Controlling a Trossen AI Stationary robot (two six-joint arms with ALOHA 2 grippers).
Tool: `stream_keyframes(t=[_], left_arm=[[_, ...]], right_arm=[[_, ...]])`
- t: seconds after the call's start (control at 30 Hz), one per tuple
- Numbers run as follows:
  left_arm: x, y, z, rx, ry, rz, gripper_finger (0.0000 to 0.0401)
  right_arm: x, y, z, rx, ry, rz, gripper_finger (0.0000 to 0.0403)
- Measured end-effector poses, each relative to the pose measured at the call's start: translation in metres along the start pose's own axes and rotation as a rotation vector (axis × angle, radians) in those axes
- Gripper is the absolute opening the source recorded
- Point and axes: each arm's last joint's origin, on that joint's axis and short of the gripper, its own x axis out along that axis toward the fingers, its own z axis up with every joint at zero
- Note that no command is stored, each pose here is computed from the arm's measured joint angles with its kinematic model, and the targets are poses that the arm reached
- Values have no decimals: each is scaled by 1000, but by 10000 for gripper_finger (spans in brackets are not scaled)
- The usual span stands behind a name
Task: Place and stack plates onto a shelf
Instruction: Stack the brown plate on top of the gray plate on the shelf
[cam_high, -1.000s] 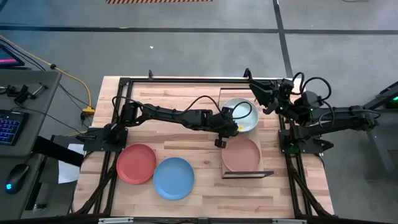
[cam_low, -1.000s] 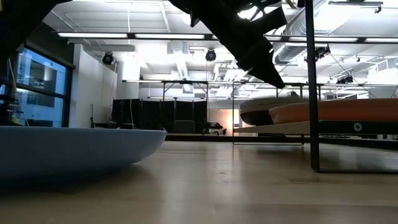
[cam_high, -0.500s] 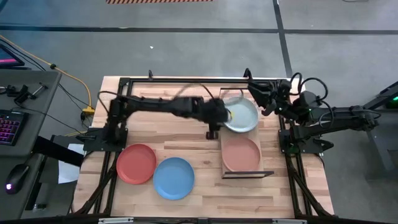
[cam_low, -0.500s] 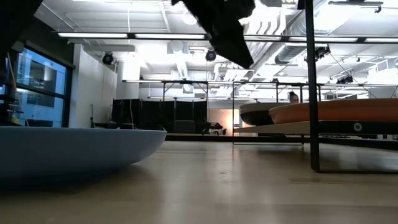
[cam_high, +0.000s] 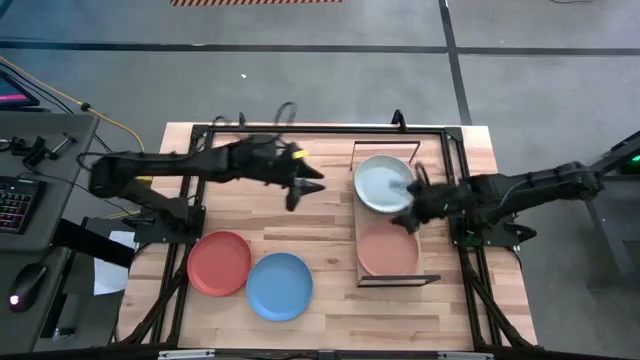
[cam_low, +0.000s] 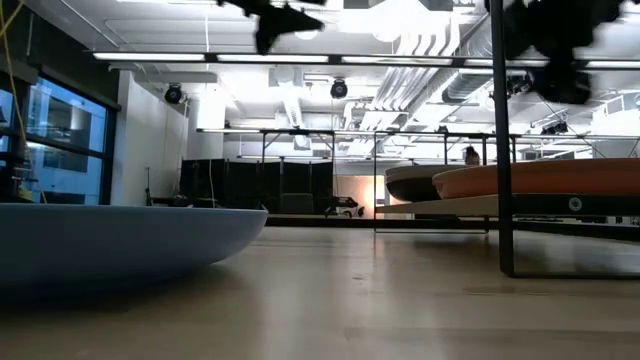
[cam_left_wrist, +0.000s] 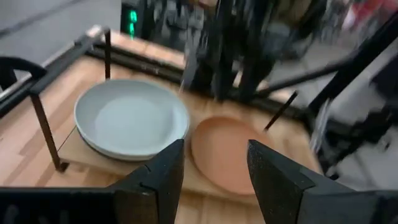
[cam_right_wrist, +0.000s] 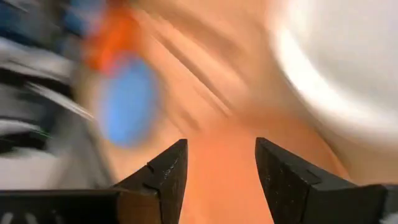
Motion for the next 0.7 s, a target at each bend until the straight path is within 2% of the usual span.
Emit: stream_keyframes(t=[0.13,0.3,0.5,0.7], left_arm=[[-26,-3,-18,-71,-77,46,163],[-41,-3,-26,-138,-127,115,163],[-43,-3,-25,-139,-147,106,163],[-42,-3,-25,-138,-147,106,163]], right_arm=[[9,-13,-29,49,200,-261,169],[23,-14,-47,59,282,-419,169],[46,-15,-51,93,269,-531,169],[61,-15,-52,99,268,-569,169]])
